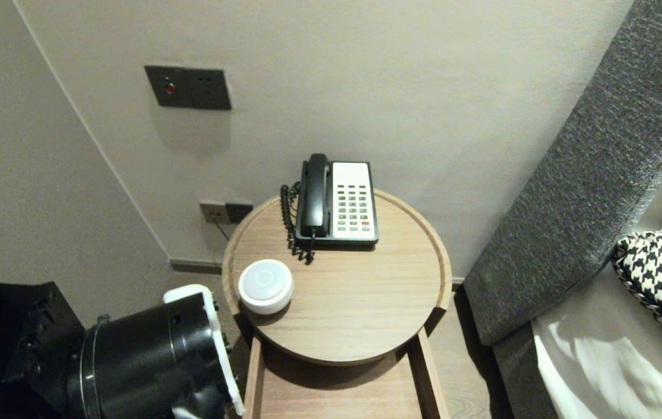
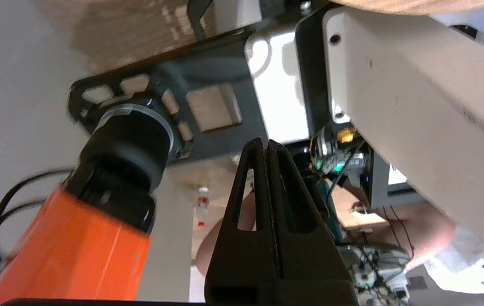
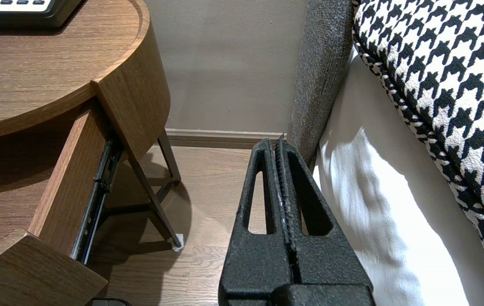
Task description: Close the nightstand drawer
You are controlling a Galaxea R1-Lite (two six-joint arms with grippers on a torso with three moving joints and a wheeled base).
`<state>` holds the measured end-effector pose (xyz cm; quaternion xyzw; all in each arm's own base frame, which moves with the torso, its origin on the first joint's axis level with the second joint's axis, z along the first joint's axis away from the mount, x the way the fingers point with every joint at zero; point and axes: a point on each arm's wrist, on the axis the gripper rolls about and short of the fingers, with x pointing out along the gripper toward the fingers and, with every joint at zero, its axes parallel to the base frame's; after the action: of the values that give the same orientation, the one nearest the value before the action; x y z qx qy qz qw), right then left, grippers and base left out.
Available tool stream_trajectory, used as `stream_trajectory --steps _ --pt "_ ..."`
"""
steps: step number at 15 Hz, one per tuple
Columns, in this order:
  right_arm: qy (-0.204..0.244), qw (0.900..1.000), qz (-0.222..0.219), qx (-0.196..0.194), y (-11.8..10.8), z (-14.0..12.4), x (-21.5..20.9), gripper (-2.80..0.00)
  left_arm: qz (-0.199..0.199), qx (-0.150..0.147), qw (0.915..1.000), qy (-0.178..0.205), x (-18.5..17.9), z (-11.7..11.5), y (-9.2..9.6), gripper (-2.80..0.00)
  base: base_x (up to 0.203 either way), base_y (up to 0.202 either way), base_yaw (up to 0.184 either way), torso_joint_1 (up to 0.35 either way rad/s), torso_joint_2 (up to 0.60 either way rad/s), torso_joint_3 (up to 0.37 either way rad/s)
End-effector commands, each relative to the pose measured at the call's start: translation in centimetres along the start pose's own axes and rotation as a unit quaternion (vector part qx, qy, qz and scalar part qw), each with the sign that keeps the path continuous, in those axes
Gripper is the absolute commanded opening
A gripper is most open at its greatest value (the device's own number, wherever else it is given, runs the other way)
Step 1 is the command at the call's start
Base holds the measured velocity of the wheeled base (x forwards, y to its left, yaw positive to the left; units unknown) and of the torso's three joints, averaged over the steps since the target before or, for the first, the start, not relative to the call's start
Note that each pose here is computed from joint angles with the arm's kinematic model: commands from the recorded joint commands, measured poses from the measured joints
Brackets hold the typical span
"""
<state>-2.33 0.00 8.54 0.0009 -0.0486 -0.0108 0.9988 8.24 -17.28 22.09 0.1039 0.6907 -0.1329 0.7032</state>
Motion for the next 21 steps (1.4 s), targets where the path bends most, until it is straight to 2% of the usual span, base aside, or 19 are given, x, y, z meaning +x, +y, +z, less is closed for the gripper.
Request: stream_trajectory --steps 1,8,10,15,21 --pt "0.02 1.0 0.0 0.0 0.0 -1.1 0.2 -2.8 0.01 0.0 0.9999 0.011 1.5 0.3 -0.5 -2.8 0.0 0.0 0.0 0.0 0.0 0.0" --pt "0.02 1.0 0.0 0.0 0.0 -1.1 0.2 -2.8 -0.002 -0.002 0.9975 0.07 4.7 1.0 -1.4 -2.8 0.0 0.0 0.0 0.0 0.0 0.0" --pt "0.02 1.0 0.0 0.0 0.0 -1.1 0.2 -2.8 -0.017 -0.003 0.9973 0.072 5.1 1.2 -1.6 -2.8 0.0 0.0 0.0 0.0 0.0 0.0" --pt "0.02 1.0 0.0 0.0 0.0 -1.1 0.2 -2.8 -0.001 -0.002 0.996 0.089 7.1 1.3 -1.8 -2.8 0.0 0.0 0.0 0.0 0.0 0.0" --pt "0.02 1.0 0.0 0.0 0.0 -1.1 0.2 -2.8 -0.007 0.001 0.9966 0.082 8.9 1.8 -2.3 -2.8 0.0 0.0 0.0 0.0 0.0 0.0"
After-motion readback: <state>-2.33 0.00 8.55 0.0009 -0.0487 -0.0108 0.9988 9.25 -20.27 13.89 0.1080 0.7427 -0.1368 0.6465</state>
